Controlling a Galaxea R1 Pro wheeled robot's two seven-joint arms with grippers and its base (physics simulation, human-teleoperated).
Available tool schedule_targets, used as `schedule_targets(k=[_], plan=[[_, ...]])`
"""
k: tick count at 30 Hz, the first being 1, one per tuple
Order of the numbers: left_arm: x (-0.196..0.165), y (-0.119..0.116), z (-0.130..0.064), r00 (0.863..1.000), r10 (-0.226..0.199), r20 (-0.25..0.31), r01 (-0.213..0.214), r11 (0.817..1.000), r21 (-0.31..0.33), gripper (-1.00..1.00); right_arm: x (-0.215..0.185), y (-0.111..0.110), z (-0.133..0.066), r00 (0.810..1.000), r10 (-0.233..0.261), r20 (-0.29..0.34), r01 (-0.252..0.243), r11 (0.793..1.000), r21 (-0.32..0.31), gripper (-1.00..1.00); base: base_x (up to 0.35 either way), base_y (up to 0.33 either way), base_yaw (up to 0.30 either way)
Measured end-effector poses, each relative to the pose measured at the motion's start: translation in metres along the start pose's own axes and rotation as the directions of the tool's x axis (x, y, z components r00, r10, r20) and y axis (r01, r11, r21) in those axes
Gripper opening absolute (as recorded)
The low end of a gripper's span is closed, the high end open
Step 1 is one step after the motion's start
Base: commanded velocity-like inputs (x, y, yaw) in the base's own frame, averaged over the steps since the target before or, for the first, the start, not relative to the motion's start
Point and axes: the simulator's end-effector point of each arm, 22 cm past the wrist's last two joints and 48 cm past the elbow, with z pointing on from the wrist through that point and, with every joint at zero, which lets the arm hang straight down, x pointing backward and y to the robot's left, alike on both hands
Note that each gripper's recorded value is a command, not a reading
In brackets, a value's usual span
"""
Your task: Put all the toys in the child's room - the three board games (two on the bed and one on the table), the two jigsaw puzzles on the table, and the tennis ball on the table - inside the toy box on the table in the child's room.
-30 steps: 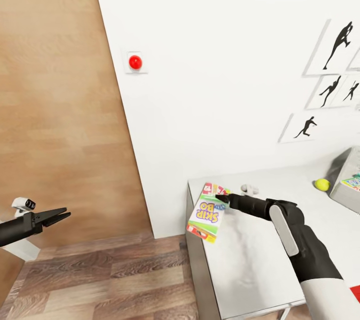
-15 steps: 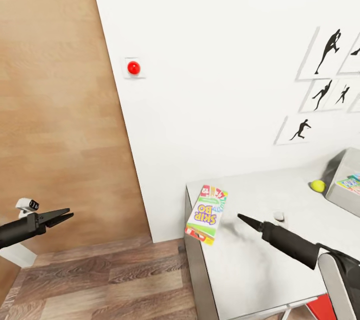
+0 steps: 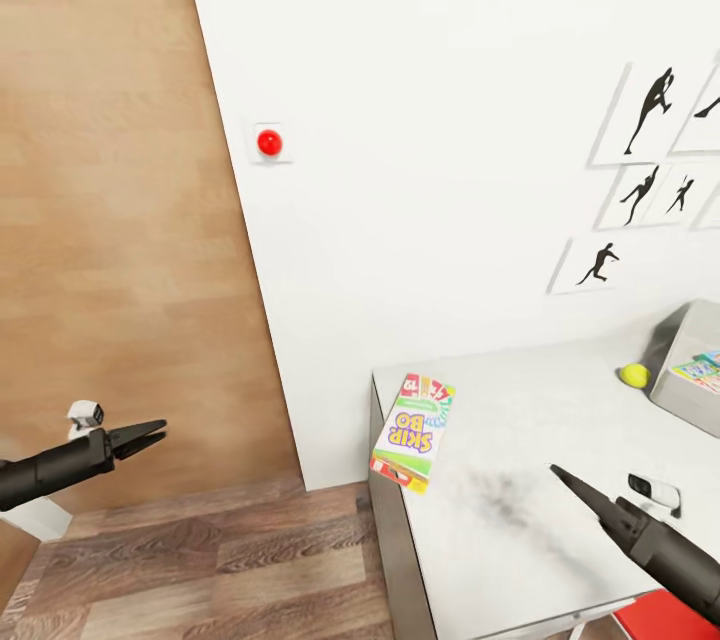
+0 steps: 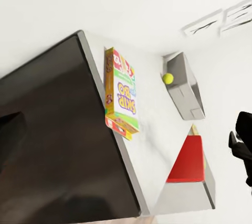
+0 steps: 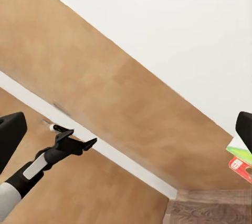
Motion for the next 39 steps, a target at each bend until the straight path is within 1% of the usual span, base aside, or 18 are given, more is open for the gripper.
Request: schedule_targets(k=[1,5,10,21,39], plan=[[0.001,0.001,0.003,1.000,-0.003,0.000,0.003,1.000,-0.003,1.00,-0.003,0.002,-0.005,1.000,-0.007,0.011,0.007,1.000,-0.007,1.00,0.000,0.000,0.000],[0.004,0.003,0.009,1.000,-0.009,0.002,0.009,1.000,-0.011,1.00,-0.008,0.005,-0.012,0.999,-0.017,0.027,0.018,1.000,-0.012,1.00,0.000,0.000,0.000],[0.007,0.006,0.016,1.000,-0.016,0.004,0.016,1.000,-0.022,1.00,-0.009,0.005,-0.015,0.999,-0.023,0.033,0.024,1.000,-0.012,1.00,0.000,0.000,0.000],[0.008,0.008,0.019,1.000,-0.019,0.006,0.019,0.999,-0.029,1.00,-0.009,0.005,-0.016,0.999,-0.021,0.039,0.022,1.000,-0.014,1.00,0.000,-0.049,-0.017],[0.003,-0.001,0.018,1.000,-0.004,0.017,0.004,1.000,-0.018,1.00,-0.013,0.013,-0.016,0.998,-0.034,0.044,0.036,0.999,-0.029,1.00,0.000,-0.048,-0.192]])
